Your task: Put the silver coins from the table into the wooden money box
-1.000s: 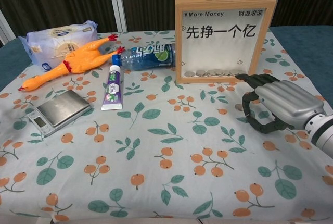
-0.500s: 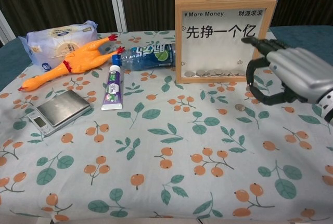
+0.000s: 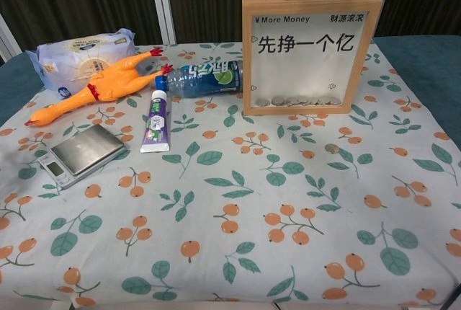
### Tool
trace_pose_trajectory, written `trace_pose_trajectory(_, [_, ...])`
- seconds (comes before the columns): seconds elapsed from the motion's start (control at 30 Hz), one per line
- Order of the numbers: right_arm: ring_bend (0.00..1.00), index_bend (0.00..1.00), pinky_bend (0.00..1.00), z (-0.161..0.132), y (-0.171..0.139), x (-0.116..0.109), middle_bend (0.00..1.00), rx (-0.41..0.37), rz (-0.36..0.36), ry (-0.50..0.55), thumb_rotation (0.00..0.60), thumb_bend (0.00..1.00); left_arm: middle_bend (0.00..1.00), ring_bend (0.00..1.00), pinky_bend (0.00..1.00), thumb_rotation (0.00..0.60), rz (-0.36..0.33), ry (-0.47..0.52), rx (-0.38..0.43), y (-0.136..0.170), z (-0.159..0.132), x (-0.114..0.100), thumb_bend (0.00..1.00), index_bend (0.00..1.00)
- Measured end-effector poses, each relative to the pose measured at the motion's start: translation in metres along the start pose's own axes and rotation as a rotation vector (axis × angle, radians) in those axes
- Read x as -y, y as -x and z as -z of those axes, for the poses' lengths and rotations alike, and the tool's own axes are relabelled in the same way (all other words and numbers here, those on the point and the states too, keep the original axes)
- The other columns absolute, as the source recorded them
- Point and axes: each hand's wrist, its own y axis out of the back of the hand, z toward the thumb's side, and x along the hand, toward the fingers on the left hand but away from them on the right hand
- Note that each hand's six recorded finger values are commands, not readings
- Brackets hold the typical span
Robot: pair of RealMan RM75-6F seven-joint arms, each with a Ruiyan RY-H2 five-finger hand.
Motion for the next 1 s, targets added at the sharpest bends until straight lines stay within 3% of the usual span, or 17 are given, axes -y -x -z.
trace_pose_trajectory(0.37, [0.00, 0.76, 0.00, -0.005, 0.074, 0.025, 0.13, 0.092, -0.135, -0.069, 0.600, 0.61, 0.00, 0.00, 0.00, 0.600, 0.025, -0.001, -0.007, -0.006, 0.003, 0.004, 0.38, 0.00])
trace_pose_trajectory(0.67, [0.00, 0.76, 0.00, -0.005, 0.083, 0.044, 0.13, 0.131, -0.206, -0.113, 0.600, 0.61, 0.00, 0.00, 0.00, 0.600, 0.031, -0.003, -0.005, -0.009, 0.003, 0.006, 0.38, 0.00])
trace_pose_trajectory(1.0, [0.00, 0.75, 0.00, -0.010, 0.083, 0.052, 0.13, 0.128, -0.222, -0.116, 0.600, 0.61, 0.00, 0.00, 0.00, 0.600, 0.038, -0.004, -0.004, -0.008, 0.003, 0.008, 0.38, 0.00])
